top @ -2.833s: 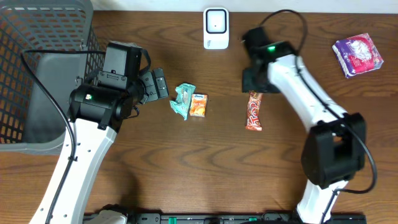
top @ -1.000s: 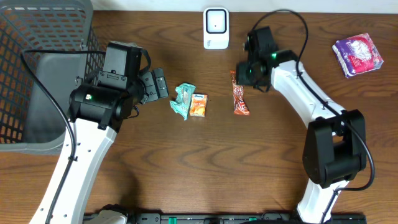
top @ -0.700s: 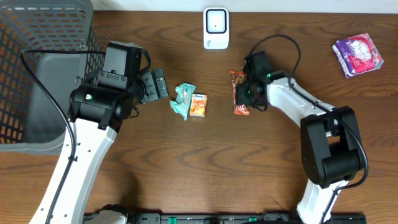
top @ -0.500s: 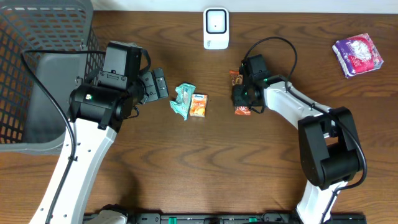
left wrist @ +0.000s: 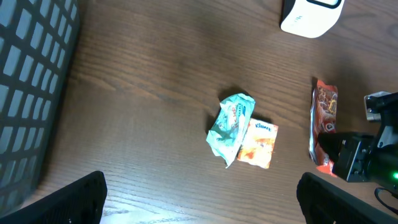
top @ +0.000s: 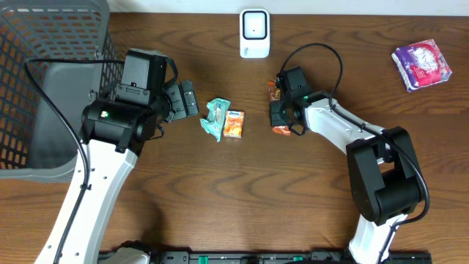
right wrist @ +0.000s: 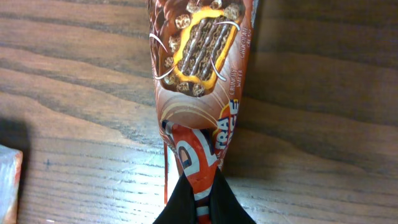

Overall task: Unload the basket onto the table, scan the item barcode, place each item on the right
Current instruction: 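Lift the red snack bar and turn it in the right gripper, then hold the red snack bar over the white scanner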

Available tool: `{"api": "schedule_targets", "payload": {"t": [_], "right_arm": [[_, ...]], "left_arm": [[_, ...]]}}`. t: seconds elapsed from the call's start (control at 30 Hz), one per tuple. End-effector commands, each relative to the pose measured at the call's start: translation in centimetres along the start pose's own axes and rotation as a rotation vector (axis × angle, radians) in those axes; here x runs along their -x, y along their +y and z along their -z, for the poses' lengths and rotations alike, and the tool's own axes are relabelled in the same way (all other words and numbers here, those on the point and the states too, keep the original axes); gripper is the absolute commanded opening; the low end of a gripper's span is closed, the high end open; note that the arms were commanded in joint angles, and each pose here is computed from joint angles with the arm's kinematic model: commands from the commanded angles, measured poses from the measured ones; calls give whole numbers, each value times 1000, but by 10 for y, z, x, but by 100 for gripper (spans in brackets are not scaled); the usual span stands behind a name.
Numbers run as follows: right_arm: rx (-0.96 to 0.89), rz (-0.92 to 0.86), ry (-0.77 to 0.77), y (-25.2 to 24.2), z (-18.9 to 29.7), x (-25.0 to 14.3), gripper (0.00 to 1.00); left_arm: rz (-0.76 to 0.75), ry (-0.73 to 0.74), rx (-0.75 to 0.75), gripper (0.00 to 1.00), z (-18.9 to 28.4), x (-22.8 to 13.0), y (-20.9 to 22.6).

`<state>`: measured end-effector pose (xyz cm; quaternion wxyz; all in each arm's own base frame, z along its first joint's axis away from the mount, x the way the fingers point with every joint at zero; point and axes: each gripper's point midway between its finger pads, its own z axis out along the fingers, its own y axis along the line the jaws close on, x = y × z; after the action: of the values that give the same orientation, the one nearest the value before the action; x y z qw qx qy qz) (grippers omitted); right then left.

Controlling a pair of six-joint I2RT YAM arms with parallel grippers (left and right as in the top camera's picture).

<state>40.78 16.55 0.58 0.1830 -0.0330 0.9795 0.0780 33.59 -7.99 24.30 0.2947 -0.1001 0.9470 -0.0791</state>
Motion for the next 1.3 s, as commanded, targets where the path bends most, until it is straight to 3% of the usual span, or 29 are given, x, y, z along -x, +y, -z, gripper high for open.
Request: {"api": "schedule_targets", "payload": {"t": [0.0, 0.2, 0.37, 0.9, 1.1, 1.27], "right_arm": [[-11, -27, -39, 2, 6, 13, 1], [59, -23, -246, 29, 61, 93, 1], [109, 3, -401, 46, 88, 138, 1], [190, 16, -704, 69, 58, 201, 1], [153, -44, -745, 38, 86, 216, 1], [-32, -161, -704, -54, 123, 214, 1]], "left_arm": [[-10, -5, 20, 98, 0, 1, 3], [-9, -5, 20, 98, 0, 1, 3], [-10, -5, 19, 98, 0, 1, 3], [-10, -5, 19, 98, 0, 1, 3], [-10, -5, 20, 98, 0, 1, 3], [-9, -5, 20, 98, 0, 1, 3]]}}
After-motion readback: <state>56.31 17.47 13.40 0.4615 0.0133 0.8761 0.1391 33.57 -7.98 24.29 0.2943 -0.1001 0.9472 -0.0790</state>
